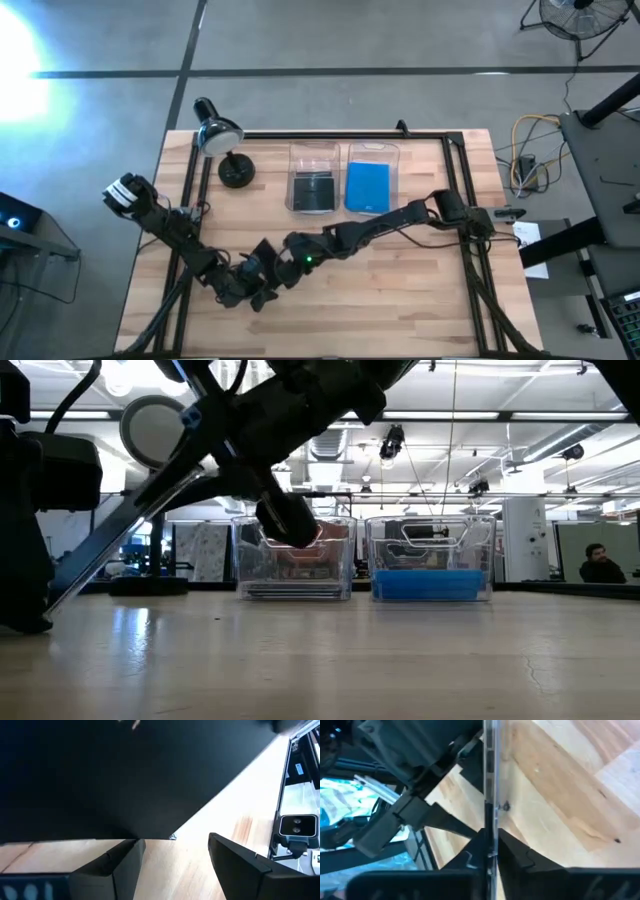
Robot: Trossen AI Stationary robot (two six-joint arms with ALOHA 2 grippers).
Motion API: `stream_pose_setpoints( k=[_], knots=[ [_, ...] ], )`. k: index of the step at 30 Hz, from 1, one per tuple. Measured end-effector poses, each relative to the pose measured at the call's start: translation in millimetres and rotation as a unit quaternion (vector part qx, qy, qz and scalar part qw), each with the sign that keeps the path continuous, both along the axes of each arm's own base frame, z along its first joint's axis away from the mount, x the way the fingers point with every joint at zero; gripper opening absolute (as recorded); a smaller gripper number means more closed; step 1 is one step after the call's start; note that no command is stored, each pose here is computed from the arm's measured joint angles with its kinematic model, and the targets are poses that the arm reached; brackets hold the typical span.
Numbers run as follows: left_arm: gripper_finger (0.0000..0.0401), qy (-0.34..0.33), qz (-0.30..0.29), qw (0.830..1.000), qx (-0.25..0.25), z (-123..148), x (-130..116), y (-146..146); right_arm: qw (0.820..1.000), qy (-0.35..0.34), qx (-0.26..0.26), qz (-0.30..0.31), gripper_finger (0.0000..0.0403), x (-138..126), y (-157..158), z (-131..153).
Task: Pick & place jewel cases by type
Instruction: Put the black CD case into the left transparent bin
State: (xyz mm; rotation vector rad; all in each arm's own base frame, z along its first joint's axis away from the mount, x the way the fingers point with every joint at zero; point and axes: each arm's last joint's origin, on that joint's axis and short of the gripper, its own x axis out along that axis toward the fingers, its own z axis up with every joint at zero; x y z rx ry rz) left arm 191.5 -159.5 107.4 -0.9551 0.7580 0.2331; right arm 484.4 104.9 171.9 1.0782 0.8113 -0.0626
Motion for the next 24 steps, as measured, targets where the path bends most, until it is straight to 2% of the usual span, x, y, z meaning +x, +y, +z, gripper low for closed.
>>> stream_pose_setpoints(
  k=[6, 10, 14, 16, 19, 21, 24],
  knots=[
    [0.0213, -0.016, -0.019, 1.000, -0.005, 8, -12, -12, 1.000, 0.026, -0.016, 0.007, 0.0013, -5, -2, 0],
    [0.0214, -0.017, -0.030, 0.999, -0.006, 15, -30, -19, 0.998, 0.039, -0.048, -0.009, 0.0013, -13, -4, 12],
    [0.0214, -0.005, 0.013, 1.000, 0.008, 21, -50, -17, 0.993, 0.025, -0.090, -0.065, 0.0012, -21, -16, 40],
    [0.0214, 0.003, 0.031, 0.999, 0.014, 23, -57, -13, 0.988, 0.007, -0.112, -0.104, 0.0013, -27, -26, 62],
    [0.0214, 0.012, 0.048, 0.999, 0.017, 27, -63, -8, 0.970, -0.005, -0.147, -0.192, 0.0013, -43, -49, 98],
    [0.0214, 0.008, 0.052, 0.999, 0.012, 31, -63, -6, 0.957, 0.006, -0.161, -0.241, 0.0013, -55, -72, 112],
    [0.0214, -0.013, 0.067, 0.998, 0.012, 36, -61, -3, 0.951, 0.031, -0.146, -0.271, 0.0013, -67, -110, 110]
  ],
)
